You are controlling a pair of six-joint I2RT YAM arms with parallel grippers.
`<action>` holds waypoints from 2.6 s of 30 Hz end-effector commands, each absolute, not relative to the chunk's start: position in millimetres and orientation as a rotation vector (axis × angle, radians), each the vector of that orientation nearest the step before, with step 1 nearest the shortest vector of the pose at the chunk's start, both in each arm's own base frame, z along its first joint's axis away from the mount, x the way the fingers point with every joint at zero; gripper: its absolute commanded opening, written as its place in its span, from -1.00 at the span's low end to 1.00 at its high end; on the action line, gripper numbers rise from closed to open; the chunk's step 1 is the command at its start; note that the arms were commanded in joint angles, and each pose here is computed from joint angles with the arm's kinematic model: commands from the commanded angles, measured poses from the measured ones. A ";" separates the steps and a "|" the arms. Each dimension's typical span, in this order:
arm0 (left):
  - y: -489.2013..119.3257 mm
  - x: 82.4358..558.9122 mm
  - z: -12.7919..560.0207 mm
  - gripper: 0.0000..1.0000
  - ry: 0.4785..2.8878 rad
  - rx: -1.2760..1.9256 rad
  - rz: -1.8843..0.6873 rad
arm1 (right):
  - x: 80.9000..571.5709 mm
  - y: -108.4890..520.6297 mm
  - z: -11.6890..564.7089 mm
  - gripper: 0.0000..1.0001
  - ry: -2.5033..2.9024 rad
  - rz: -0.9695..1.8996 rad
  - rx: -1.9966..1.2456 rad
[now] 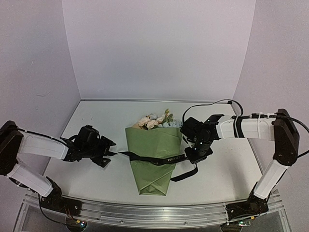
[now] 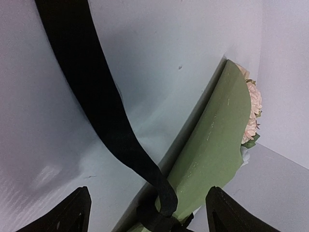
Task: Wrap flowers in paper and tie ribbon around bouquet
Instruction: Pick up the folded bouquet from the right side of the ribbon, then tie the ribbon around the folded bouquet.
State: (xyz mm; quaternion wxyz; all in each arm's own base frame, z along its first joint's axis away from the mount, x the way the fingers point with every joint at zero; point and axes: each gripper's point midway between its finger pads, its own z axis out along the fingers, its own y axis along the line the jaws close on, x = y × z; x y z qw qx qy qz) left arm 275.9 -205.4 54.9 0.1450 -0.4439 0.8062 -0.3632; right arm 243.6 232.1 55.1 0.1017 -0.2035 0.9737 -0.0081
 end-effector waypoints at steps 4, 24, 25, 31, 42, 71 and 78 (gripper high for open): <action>-269.7 314.3 67.0 0.63 2.189 -1.384 -1.332 | 247.5 234.6 74.9 -0.89 2.817 -0.007 -0.610; -249.9 324.2 43.2 -1.00 2.340 -1.180 -1.013 | 271.8 222.6 78.8 -1.00 2.756 -0.190 -0.529; -239.1 324.1 41.3 -1.00 2.345 -1.185 -0.986 | 275.7 216.0 78.6 -1.00 2.759 -0.220 -0.498; -118.3 307.5 10.1 -1.00 2.345 -1.324 -0.775 | 285.8 135.4 67.2 -1.00 2.809 -0.398 -0.122; 37.9 291.3 13.3 -1.00 2.100 -1.573 -0.663 | 261.3 35.1 58.7 -1.00 2.818 -0.391 0.499; 57.9 298.0 39.2 -1.00 2.070 -1.442 -0.747 | 234.2 18.7 32.5 -0.97 2.868 -0.010 0.864; 35.8 309.4 67.9 0.25 2.180 -1.253 -0.663 | 234.0 29.5 49.5 0.00 2.879 -0.091 0.688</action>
